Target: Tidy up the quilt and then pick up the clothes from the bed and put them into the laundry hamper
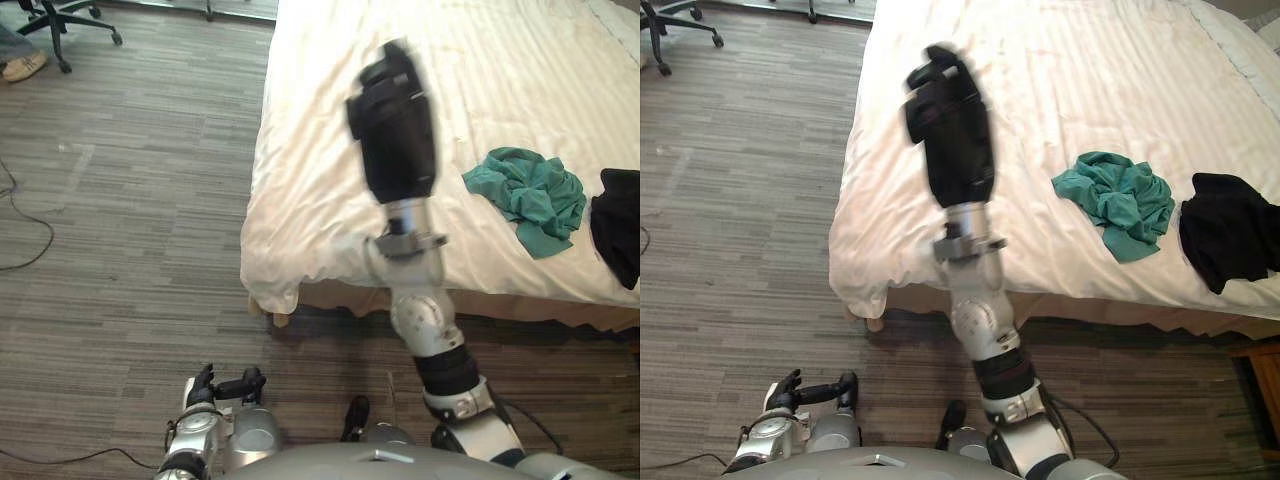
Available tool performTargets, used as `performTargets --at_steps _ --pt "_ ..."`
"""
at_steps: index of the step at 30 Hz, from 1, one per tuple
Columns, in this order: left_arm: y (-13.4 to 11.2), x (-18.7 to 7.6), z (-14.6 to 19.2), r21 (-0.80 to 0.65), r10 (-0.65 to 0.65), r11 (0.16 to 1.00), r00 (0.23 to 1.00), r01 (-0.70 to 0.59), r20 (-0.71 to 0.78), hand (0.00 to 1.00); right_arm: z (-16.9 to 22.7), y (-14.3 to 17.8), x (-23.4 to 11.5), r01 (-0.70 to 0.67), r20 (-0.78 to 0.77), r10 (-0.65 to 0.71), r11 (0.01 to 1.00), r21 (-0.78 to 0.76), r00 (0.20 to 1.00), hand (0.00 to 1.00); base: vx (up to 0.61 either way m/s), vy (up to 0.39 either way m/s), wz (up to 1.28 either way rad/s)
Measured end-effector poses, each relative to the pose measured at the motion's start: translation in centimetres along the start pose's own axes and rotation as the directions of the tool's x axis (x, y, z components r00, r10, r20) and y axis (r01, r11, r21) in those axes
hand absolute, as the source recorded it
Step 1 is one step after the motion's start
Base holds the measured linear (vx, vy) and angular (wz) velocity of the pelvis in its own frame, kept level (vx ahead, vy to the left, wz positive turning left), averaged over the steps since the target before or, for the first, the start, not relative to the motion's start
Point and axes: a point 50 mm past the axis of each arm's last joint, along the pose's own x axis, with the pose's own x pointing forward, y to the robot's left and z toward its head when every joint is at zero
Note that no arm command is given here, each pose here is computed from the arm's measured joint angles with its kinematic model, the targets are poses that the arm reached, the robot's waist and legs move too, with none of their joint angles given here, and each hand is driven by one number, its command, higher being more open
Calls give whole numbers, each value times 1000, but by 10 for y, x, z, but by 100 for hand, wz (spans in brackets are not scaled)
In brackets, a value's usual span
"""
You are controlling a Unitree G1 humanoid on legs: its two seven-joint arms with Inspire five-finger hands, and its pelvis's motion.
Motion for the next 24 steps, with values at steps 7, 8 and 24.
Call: performTargets --at_steps 7,8,24 --pt "-22 1 23 -30 -70 997 995 72 71 100 -31 -60 5 190 -244 -247 953 -235 938 0 -69 9 -13" --pt "-22 1 26 -34 -71 997 993 74 93 100 -26 -73 11 189 -252 -280 924 -332 926 0 -94 10 -13" --pt "-36 -3 36 -125 -97 986 987 113 129 100 42 -185 -180 748 -28 -881 417 -517 472 0 12 16 -13"
